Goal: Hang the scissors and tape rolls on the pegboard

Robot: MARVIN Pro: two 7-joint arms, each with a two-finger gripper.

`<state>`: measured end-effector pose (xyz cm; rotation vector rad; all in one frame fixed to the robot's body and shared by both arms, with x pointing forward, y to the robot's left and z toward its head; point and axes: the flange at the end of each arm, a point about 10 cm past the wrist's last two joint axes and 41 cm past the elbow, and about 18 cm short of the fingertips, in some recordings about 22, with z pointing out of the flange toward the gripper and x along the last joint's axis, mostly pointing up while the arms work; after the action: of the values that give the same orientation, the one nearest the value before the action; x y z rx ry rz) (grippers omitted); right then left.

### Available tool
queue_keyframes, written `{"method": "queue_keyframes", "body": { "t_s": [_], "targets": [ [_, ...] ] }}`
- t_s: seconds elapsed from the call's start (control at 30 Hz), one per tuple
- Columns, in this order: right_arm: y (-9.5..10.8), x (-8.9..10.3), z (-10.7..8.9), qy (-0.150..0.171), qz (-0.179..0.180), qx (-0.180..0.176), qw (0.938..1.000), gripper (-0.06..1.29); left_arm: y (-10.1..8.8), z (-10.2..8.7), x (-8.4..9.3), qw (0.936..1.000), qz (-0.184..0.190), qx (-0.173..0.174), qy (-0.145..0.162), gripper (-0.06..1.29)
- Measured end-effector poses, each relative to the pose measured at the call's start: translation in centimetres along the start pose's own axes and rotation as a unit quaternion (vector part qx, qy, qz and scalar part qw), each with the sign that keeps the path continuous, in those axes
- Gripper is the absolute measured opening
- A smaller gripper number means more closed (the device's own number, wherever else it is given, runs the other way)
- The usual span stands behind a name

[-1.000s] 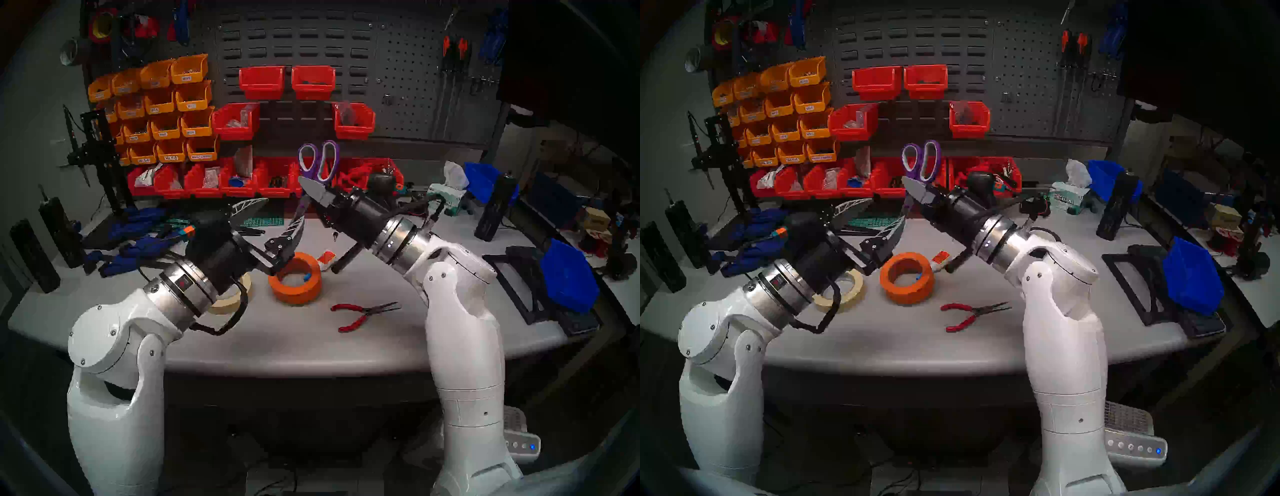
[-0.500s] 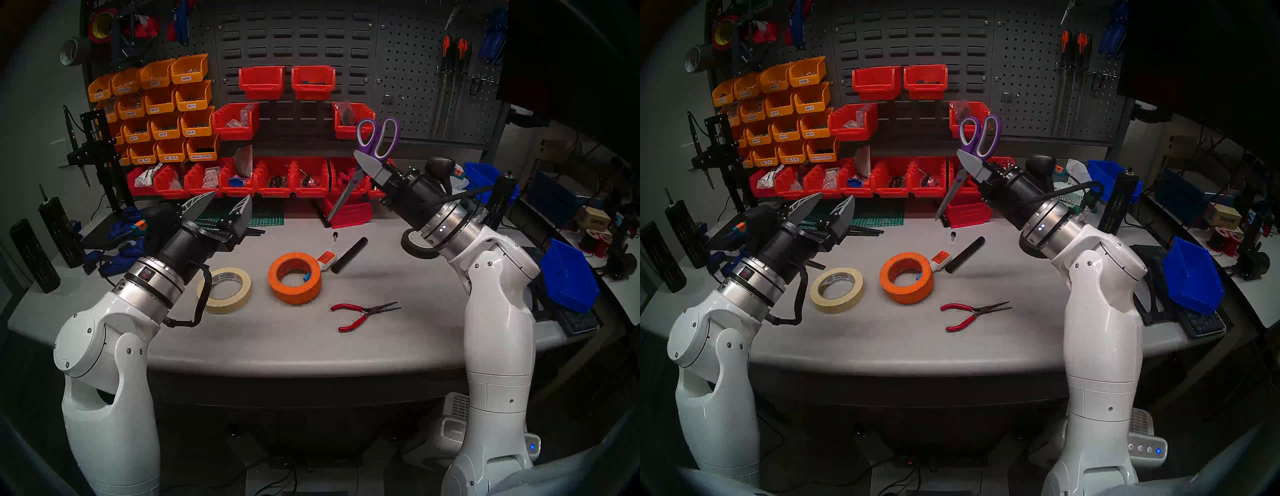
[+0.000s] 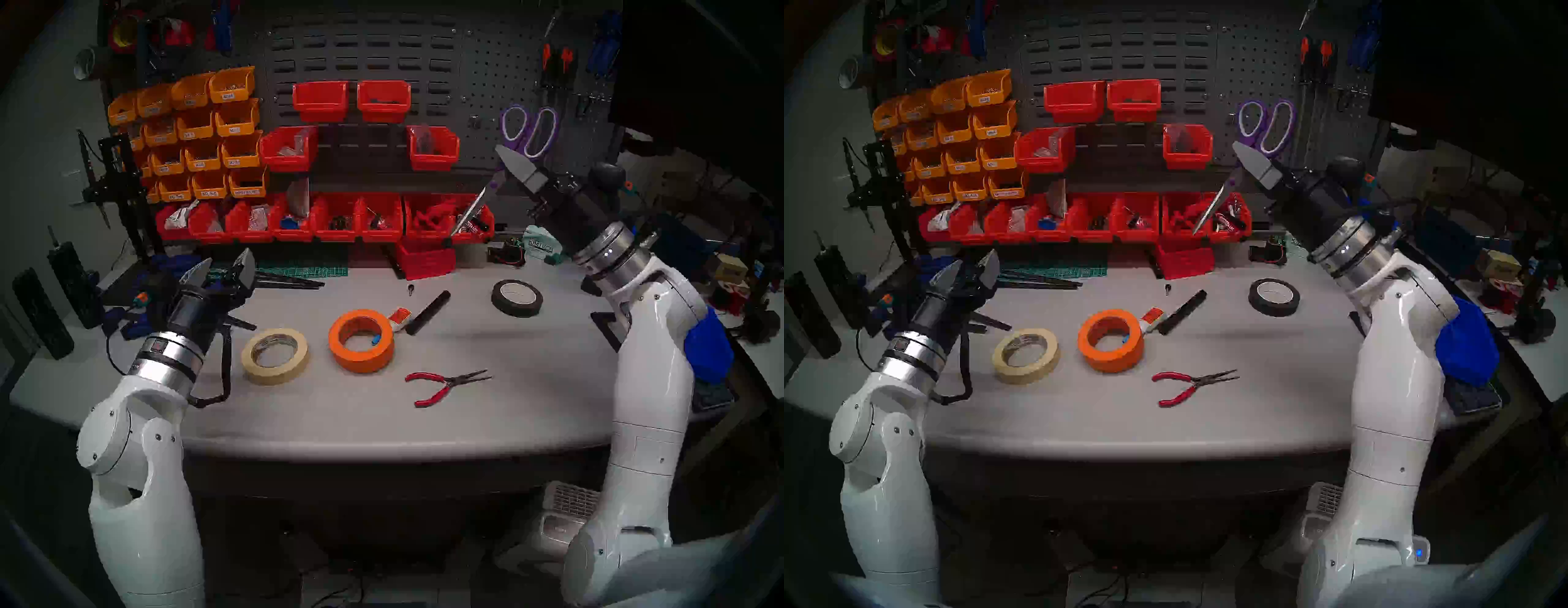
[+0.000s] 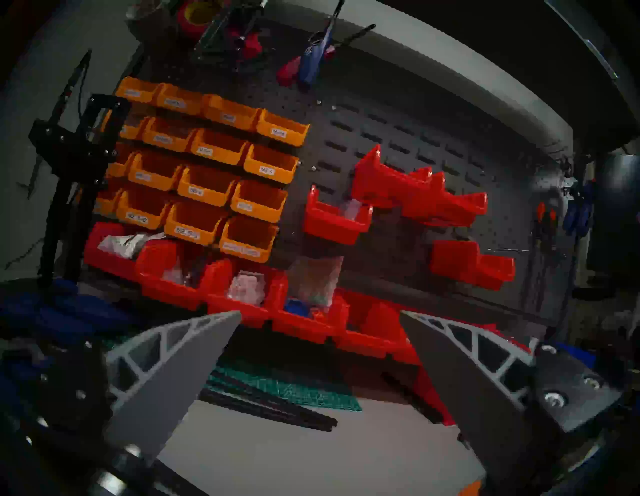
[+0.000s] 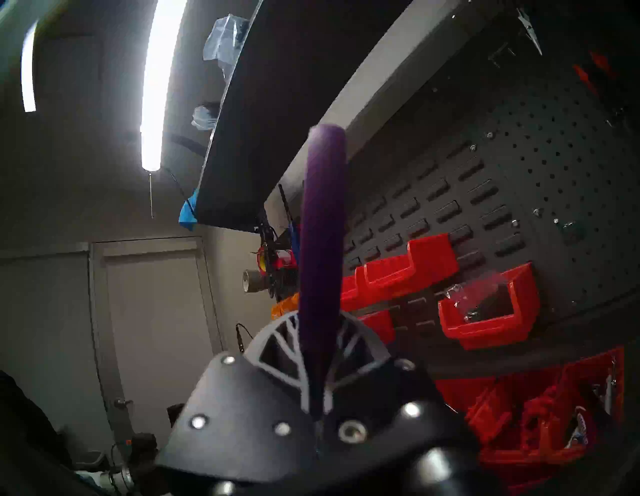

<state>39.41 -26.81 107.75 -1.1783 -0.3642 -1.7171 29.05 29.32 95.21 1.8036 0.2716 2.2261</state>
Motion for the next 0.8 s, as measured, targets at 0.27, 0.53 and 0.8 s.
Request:
{"method": "queue_keyframes", "body": {
  "t_s": [0.27,0.53,0.8],
  "targets": [
    [2.2,2.2,-0.4,0.0,0.014,-0.016,0.9998,-0.03,-0.3,-0.3,-0.4,0.9998,-0.009,0.018,0.004,1.24],
    [4.9,3.2,-0.4,0.002,0.042,-0.04,0.9983,-0.03,0.4,-0.4,-0.9,0.9997,-0.021,0.013,0.004,1.24],
    [6.7,3.1,0.8,0.0,0.072,-0.045,0.9964,-0.03,0.9,-0.4,-1.1,0.9996,-0.026,0.006,0.006,1.24]
  ]
}}
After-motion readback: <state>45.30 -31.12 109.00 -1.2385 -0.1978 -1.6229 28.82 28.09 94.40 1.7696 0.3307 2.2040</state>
